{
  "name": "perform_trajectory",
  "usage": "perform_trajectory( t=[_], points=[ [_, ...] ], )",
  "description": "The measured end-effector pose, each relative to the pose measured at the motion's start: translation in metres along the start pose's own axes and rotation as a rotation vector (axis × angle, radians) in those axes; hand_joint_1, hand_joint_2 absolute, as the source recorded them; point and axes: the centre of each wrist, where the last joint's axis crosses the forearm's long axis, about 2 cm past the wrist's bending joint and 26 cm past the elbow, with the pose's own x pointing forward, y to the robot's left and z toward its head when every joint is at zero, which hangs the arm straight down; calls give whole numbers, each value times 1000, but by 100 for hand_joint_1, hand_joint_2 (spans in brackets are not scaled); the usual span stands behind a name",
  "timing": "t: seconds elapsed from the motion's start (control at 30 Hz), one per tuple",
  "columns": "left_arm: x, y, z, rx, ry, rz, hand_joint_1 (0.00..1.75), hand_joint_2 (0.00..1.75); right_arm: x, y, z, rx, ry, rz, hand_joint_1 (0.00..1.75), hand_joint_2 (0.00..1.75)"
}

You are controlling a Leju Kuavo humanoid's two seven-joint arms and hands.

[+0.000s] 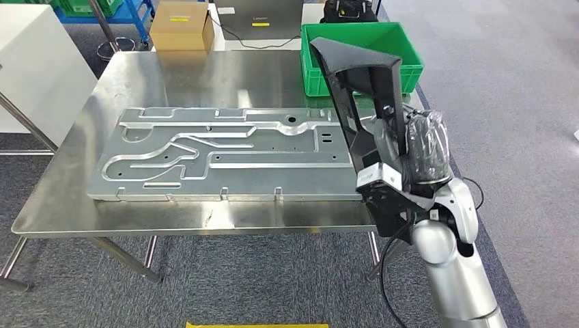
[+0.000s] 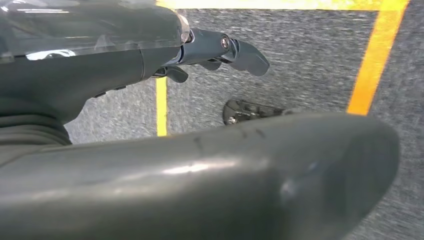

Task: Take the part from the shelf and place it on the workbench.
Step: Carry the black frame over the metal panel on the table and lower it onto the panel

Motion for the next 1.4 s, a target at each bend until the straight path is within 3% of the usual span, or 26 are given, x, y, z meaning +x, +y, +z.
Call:
perform_trajectory(
  t=[0.17,0.3,0.63,0.83,1.17,1.2,1.3,1.33,1.4],
  points=[
    [-3,-5,1,-14,4,1,0,0,-17,-16,-16,-29,4,63,175,0],
    [-5,-11,2,-31,14,-5,0,0,-21,-37,-44,-83,-16,96,175,0],
    [1,-24,3,-84,-18,-71,0,0,3,-113,-124,-300,-160,54,175,0],
    [14,-33,2,-117,-53,-125,0,0,20,-131,-140,-369,-216,45,175,0],
    [25,-47,2,-151,-78,-157,0,0,26,-142,-145,-406,-245,64,175,0],
    [25,-48,2,-152,-77,-157,0,0,27,-142,-144,-402,-246,63,166,0],
    [24,-48,2,-151,-78,-155,0,0,28,-143,-146,-399,-246,50,35,0],
    [24,-48,2,-151,-79,-154,0,0,28,-144,-147,-402,-245,43,0,0],
    [23,-47,3,-147,-76,-153,0,0,29,-146,-148,-408,-245,26,0,0]
  ],
)
